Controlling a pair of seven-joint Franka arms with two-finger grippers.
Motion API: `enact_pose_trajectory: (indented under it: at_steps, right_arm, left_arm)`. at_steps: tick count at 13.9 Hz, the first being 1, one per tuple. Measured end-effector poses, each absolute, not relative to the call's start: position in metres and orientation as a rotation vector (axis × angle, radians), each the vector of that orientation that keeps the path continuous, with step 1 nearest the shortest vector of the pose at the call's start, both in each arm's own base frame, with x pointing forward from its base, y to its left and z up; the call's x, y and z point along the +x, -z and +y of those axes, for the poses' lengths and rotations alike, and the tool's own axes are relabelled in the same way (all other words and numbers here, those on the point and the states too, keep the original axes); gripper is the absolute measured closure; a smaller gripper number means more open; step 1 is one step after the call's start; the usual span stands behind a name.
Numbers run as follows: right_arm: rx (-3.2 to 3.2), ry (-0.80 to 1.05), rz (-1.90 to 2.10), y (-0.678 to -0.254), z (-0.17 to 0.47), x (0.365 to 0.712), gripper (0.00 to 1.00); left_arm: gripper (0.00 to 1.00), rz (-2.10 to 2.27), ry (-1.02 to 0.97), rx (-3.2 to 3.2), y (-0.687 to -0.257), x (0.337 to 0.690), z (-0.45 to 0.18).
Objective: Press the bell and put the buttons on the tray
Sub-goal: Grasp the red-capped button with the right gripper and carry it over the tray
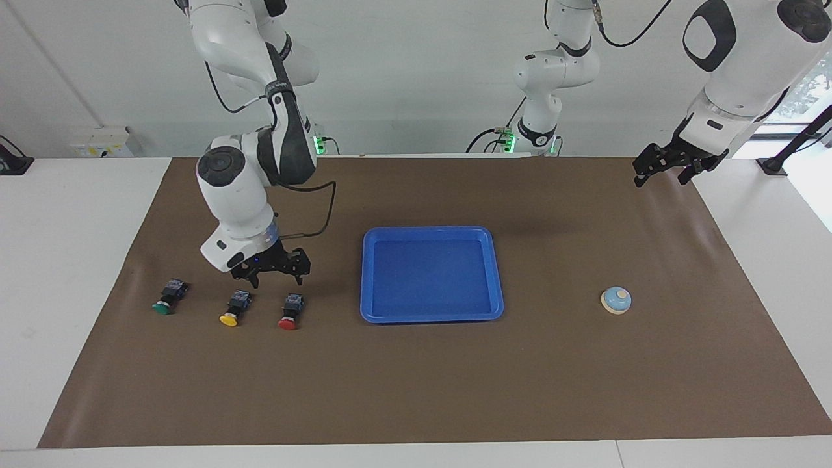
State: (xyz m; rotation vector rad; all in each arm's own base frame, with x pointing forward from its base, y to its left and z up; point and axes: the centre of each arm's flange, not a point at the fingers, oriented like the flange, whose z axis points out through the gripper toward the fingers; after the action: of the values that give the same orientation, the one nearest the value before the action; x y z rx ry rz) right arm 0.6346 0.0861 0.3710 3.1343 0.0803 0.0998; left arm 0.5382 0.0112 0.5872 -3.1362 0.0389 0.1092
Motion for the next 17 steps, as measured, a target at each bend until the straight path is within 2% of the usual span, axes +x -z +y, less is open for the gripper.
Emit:
enact_pose_trajectory:
  at_steps: [5, 10, 12, 13, 14, 15, 17]
  right_arm:
    - [3.142, -0.12, 0.089, -0.319, 0.091, 0.646, 0.0]
    - [3.146, -0.11, 0.069, -0.298, 0.101, 0.646, 0.0]
    - [3.146, -0.097, 0.067, -0.294, 0.101, 0.643, 0.04]
    - [3.145, -0.088, 0.064, -0.292, 0.1, 0.642, 0.14]
    - [3.145, -0.081, 0.062, -0.29, 0.099, 0.641, 0.14]
    - [3.144, -0.075, 0.06, -0.289, 0.098, 0.64, 0.19]
    - [3.144, -0.069, 0.058, -0.287, 0.097, 0.639, 0.41]
  left_arm:
    - [0.0, 0.037, -0.129, -3.136, -0.586, 0.537, 0.012]
    - [0.0, 0.037, -0.128, -3.136, -0.586, 0.537, 0.012]
    - [0.0, 0.037, -0.128, -3.136, -0.586, 0.537, 0.012]
    - [0.0, 0.037, -0.128, -3.136, -0.586, 0.537, 0.012]
    - [0.0, 0.037, -0.128, -3.136, -0.586, 0.537, 0.012]
    - [0.0, 0.037, -0.128, -3.136, -0.586, 0.537, 0.012]
    - [0.0, 0.037, -0.128, -3.136, -0.586, 0.537, 0.012]
